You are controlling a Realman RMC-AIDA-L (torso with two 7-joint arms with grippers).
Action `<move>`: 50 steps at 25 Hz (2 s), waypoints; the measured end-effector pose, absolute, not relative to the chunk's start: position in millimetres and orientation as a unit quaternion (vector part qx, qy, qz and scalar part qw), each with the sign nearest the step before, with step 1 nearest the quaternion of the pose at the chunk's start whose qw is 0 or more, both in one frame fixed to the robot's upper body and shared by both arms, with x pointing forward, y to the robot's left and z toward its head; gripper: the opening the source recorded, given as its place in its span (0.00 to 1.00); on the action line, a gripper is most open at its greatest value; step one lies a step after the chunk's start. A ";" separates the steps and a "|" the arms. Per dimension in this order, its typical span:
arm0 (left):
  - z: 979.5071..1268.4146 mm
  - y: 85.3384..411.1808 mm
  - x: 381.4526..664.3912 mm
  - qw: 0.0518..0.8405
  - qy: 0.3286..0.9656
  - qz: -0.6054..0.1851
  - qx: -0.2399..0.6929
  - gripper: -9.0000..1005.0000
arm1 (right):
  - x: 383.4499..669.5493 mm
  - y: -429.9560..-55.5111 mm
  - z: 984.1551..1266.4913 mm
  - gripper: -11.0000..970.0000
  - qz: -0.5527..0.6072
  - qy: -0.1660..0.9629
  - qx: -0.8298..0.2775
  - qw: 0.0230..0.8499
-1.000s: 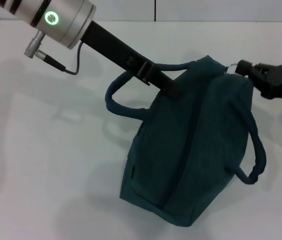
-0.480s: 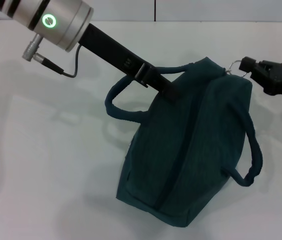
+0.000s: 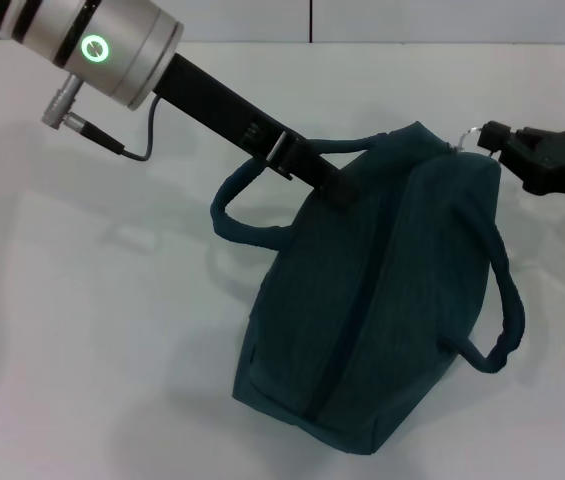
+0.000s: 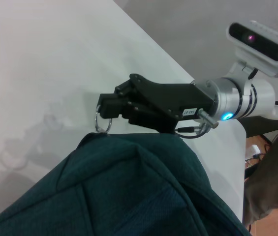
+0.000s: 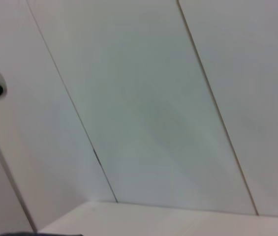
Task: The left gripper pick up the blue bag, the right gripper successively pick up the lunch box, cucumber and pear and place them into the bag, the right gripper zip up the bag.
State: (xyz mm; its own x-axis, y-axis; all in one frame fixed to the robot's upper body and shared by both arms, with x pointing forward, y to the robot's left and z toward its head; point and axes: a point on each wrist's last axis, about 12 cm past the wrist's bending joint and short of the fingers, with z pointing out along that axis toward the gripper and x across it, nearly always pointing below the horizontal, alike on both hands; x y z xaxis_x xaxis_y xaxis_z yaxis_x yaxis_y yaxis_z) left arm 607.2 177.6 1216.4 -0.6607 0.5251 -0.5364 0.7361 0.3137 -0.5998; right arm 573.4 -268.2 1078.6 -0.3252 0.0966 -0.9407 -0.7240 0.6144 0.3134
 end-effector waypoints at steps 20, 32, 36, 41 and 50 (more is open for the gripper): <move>1217.3 196.6 604.3 0.203 0.758 -0.498 0.369 0.17 | 558.5 -285.7 1079.9 0.04 0.401 0.711 -0.205 0.539; 1200.5 246.1 584.7 0.399 0.655 -0.524 0.370 0.50 | 534.9 -314.3 1089.4 0.38 0.425 0.667 -0.170 0.588; 1177.9 258.9 565.1 0.462 0.625 -0.508 0.371 0.54 | 522.2 -315.8 1100.3 0.52 0.450 0.623 -0.215 0.603; 1151.8 259.3 546.5 0.502 0.602 -0.491 0.380 0.55 | 509.7 -312.1 1119.0 0.70 0.493 0.558 -0.305 0.593; 1129.7 254.7 529.0 0.498 0.576 -0.525 0.380 0.62 | 516.8 -295.4 1131.3 0.78 0.537 0.547 -0.410 0.494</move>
